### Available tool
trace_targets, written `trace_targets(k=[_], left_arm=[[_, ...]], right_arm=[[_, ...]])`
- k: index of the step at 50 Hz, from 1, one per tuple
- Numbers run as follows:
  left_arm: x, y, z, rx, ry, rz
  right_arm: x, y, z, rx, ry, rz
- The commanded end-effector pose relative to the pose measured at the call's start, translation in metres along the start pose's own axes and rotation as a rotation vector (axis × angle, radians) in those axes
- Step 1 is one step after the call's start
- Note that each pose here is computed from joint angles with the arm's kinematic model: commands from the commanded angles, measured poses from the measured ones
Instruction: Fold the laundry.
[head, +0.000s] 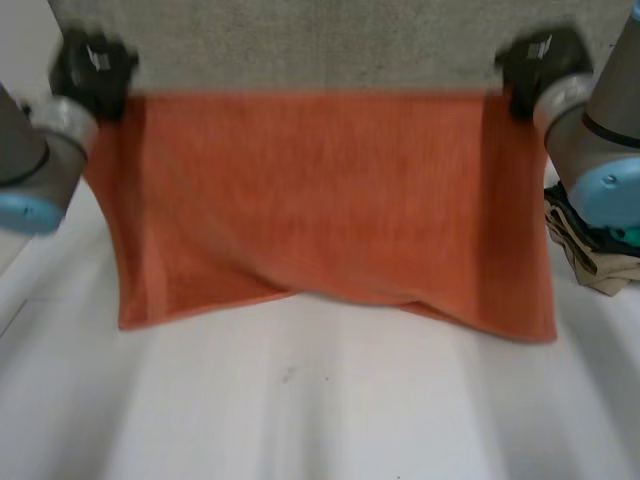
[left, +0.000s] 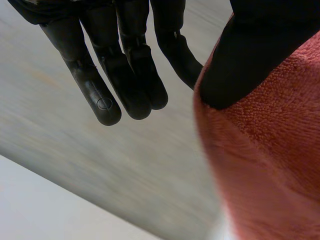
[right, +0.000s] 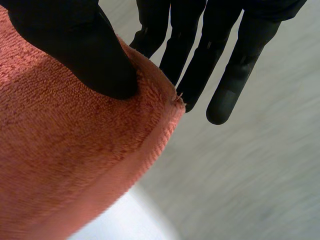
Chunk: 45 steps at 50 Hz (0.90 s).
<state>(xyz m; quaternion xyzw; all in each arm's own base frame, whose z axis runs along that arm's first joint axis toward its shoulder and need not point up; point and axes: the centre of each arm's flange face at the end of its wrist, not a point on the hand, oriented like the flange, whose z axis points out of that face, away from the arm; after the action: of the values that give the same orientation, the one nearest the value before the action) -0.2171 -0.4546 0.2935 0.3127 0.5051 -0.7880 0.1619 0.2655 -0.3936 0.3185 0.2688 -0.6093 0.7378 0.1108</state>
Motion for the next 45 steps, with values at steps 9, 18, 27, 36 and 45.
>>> trace_targets(k=[9,18,27,36,45], left_arm=[[-0.111,-0.095,0.033,0.689,-0.443,-0.125],[-0.068,-0.042,0.016,0.477,-0.278,-0.216],[0.026,0.042,-0.045,0.126,0.052,-0.216],[0.052,0.087,-0.124,-0.354,0.288,-0.102],[0.035,0.068,-0.217,-0.642,0.509,0.064]], right_arm=[[0.043,-0.092,0.009,0.543,0.286,0.079],[-0.010,-0.026,-0.001,0.291,0.022,0.051],[-0.065,0.063,-0.026,-0.018,-0.228,0.028],[-0.063,0.095,-0.083,-0.398,-0.497,-0.107],[-0.016,0.070,-0.188,-0.804,-0.805,-0.250]])
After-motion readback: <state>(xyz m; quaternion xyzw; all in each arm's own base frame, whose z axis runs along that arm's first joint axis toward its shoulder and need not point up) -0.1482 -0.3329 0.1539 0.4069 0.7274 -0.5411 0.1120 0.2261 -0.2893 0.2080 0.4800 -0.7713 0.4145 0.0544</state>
